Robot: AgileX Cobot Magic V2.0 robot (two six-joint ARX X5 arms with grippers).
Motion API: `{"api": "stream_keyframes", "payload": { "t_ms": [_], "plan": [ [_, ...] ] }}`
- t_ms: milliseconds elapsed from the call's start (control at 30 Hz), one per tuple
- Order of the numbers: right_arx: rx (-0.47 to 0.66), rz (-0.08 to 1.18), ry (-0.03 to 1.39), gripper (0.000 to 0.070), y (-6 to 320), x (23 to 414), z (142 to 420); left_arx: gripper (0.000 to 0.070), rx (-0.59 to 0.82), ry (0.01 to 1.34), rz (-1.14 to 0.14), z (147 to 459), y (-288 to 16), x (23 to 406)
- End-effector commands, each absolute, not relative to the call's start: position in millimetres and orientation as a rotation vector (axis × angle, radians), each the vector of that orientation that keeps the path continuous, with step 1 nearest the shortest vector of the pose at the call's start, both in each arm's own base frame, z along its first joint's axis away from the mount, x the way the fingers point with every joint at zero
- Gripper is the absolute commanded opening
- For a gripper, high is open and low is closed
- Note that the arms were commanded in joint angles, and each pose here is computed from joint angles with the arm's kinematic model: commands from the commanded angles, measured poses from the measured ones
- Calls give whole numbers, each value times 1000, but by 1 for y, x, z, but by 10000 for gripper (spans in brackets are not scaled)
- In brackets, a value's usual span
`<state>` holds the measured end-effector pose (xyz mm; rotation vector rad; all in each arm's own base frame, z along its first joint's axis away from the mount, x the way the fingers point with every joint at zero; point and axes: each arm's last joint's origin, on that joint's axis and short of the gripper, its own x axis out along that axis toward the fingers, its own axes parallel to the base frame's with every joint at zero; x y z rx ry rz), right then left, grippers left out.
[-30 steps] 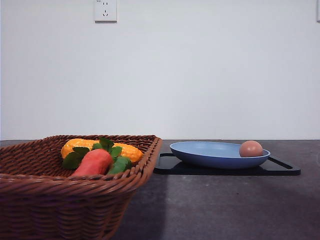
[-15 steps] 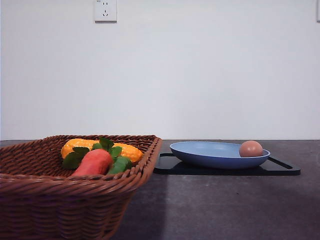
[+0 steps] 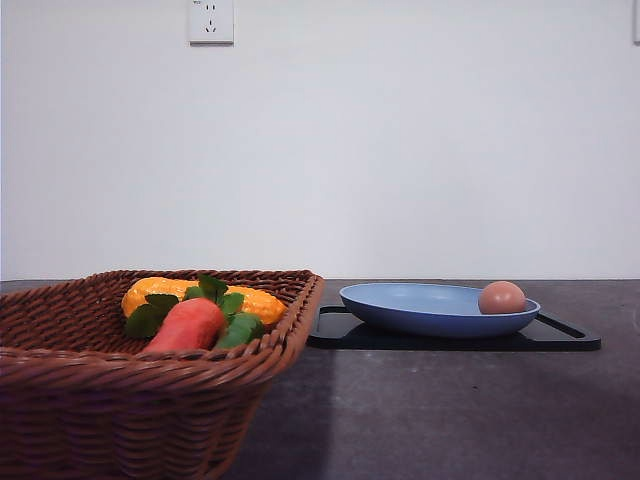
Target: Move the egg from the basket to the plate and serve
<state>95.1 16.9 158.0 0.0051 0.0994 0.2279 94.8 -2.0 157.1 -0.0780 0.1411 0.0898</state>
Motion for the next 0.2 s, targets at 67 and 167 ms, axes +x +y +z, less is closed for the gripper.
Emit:
{"api": "stream_keyframes", "payload": {
  "t_ms": [67,167],
  "plan": [
    [22,227,93,0,17,95,158,0,-81,156,91,149,-2,96],
    [22,227,93,0,17,95,158,0,-81,156,91,149,-2,96]
  ]
}}
